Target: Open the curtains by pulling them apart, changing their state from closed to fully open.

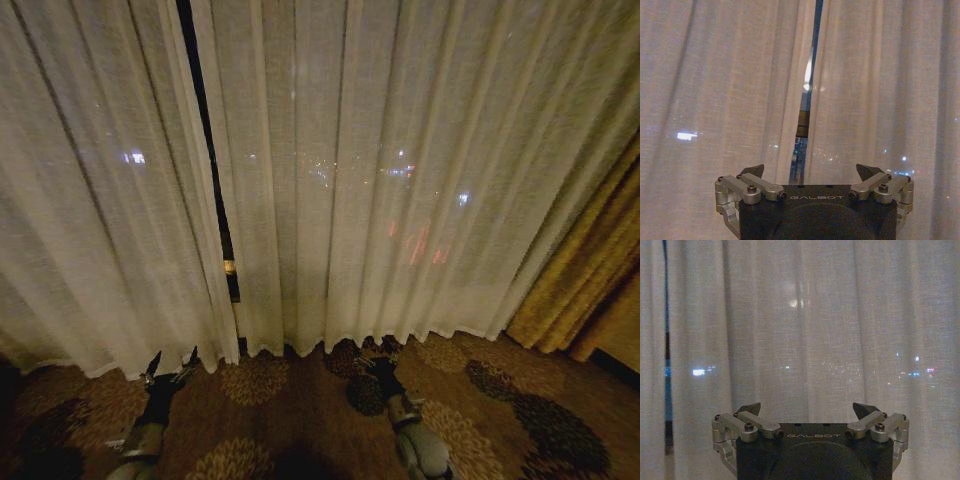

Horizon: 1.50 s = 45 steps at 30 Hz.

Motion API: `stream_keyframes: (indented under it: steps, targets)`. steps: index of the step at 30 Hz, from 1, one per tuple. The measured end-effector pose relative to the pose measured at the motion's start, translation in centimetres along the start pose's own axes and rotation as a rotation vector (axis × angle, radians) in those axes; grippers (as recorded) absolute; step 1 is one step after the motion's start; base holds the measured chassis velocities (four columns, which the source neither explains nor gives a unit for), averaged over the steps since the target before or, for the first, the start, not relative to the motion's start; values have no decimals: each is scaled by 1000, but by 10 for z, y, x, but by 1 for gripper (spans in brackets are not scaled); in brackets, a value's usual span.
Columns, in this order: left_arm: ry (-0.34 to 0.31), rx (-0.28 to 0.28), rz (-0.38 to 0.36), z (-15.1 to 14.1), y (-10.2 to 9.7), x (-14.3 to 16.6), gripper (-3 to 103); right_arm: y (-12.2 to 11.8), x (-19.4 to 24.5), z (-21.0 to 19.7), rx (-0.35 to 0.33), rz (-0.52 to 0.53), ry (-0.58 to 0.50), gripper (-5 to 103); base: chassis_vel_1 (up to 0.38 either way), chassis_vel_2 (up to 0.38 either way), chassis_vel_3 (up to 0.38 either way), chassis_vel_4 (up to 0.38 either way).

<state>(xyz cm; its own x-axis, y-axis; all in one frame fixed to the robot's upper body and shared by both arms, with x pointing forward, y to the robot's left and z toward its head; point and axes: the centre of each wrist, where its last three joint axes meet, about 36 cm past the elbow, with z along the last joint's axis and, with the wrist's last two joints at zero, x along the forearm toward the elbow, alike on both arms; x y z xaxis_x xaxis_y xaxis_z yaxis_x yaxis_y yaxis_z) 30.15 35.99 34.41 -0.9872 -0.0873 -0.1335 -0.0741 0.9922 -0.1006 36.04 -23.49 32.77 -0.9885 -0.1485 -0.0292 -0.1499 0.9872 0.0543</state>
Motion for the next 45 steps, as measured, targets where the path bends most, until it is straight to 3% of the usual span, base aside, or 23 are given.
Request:
stream_keyframes:
  steps: [27, 32, 38, 45]
  targets:
    - [0, 0, 0, 0, 0, 0, 100, 6, -5, 4, -15, -11, -50, 100, -336, 338, 339, -347]
    - [0, 0, 0, 0, 0, 0, 100, 5, -10, 2, 13, -4, -71, 100, -280, 276, 309, -304]
    - [0, 0, 0, 0, 0, 0, 100, 8, -15, 0, 72, -21, -65, 100, -52, 80, 48, -73]
    - [1, 0, 0, 0, 0, 0, 100, 9, -47, 5, 73, -23, -58, 100, 37, -39, -57, 49]
